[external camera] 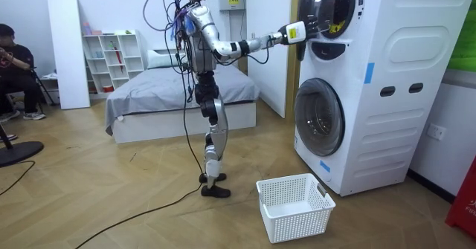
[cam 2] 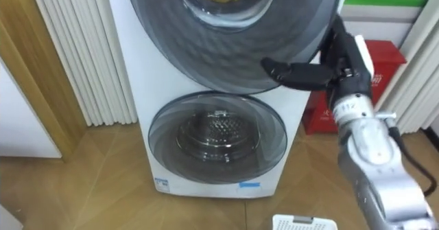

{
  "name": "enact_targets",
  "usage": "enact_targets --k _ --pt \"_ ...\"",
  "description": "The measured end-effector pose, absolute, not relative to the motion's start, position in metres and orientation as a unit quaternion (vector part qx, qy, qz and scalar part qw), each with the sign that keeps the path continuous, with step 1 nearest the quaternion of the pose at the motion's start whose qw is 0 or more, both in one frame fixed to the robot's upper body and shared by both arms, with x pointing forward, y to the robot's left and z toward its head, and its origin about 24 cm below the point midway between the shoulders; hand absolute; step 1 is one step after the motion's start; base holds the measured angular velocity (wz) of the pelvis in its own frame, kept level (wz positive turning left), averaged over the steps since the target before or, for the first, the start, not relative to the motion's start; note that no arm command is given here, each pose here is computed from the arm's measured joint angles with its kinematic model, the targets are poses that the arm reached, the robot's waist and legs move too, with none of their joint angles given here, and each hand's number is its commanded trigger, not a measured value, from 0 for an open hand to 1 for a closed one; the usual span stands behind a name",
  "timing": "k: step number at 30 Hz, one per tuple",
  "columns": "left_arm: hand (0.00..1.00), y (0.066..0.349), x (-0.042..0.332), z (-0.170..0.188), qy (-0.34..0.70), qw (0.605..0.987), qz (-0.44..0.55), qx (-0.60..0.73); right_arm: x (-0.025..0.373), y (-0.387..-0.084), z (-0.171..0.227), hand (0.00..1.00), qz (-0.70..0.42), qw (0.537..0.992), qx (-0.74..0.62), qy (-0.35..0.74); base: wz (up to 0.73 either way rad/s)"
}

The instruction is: Pick clothes from washing machine

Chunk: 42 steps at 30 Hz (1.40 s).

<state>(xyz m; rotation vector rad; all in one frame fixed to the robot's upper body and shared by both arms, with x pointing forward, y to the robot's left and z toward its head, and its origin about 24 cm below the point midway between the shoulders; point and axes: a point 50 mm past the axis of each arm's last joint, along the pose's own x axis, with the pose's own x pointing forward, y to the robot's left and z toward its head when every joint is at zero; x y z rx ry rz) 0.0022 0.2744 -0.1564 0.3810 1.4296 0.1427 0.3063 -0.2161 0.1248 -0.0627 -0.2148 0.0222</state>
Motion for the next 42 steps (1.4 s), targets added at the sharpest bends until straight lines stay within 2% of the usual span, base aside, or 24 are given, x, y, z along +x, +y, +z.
enact_targets --k 15,34,42 --pt "0.00 0.266 0.012 -0.158 0.634 0.756 0.063 0.149 0.264 -0.186 0.076 0.00 0.112 0.993 -0.015 -0.044 0.04" --pt "0.00 0.257 0.002 -0.162 0.646 0.748 0.050 0.142 0.250 -0.151 0.091 0.00 0.208 0.974 0.005 -0.093 0.00" --pt "0.00 0.242 0.013 -0.166 0.636 0.757 0.019 0.145 0.244 -0.122 0.086 0.00 0.258 0.962 0.027 -0.088 -0.02"
